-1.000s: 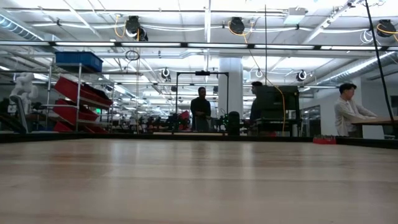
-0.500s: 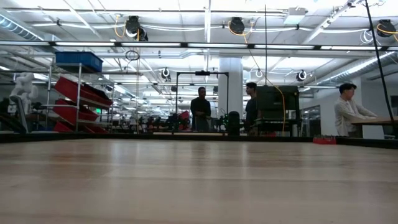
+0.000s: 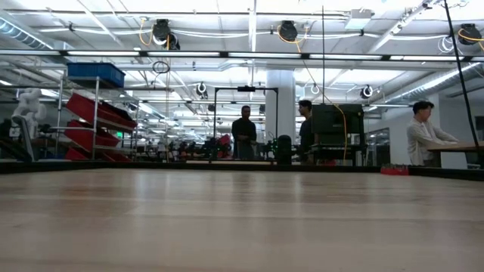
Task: Coil cords
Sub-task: Coil the blue wire onto the black spool
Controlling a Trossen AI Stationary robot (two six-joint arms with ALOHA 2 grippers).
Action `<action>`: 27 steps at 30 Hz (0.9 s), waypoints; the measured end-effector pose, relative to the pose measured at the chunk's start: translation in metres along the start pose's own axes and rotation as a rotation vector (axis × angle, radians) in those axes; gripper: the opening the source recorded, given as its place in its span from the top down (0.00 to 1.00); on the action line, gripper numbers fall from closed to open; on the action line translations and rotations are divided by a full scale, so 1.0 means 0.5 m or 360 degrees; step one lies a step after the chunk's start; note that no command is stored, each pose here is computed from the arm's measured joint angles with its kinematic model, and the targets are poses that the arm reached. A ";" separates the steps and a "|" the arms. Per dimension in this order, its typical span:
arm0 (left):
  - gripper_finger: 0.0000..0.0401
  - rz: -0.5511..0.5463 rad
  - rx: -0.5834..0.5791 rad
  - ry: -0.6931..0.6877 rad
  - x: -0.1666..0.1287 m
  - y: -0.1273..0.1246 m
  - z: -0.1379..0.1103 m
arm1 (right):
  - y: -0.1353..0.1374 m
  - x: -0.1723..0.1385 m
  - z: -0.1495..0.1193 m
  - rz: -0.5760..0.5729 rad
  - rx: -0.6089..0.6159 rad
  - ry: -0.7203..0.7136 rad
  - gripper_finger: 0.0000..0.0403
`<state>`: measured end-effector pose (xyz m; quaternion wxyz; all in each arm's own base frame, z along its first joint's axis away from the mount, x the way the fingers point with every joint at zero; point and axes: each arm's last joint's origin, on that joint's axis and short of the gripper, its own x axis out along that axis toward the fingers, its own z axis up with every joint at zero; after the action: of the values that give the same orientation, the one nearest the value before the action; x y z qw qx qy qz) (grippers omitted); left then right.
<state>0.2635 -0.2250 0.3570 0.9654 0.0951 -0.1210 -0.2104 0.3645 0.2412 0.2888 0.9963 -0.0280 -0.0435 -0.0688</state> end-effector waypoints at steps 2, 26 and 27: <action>1.00 -0.0001 0.0000 0.0001 0.000 0.000 0.000 | 0.003 -0.003 0.002 0.0004 -0.0002 -0.0008 0.69; 1.00 -0.0001 -0.0002 -0.0001 0.000 0.000 0.000 | 0.006 -0.005 -0.002 0.0022 0.0018 0.0028 0.67; 1.00 -0.0001 -0.0002 -0.0001 0.000 0.000 0.000 | 0.006 -0.005 -0.002 0.0022 0.0018 0.0028 0.69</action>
<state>0.2634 -0.2251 0.3570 0.9654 0.0945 -0.1213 -0.2107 0.3625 0.2442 0.2873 0.9972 -0.0221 -0.0350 -0.0620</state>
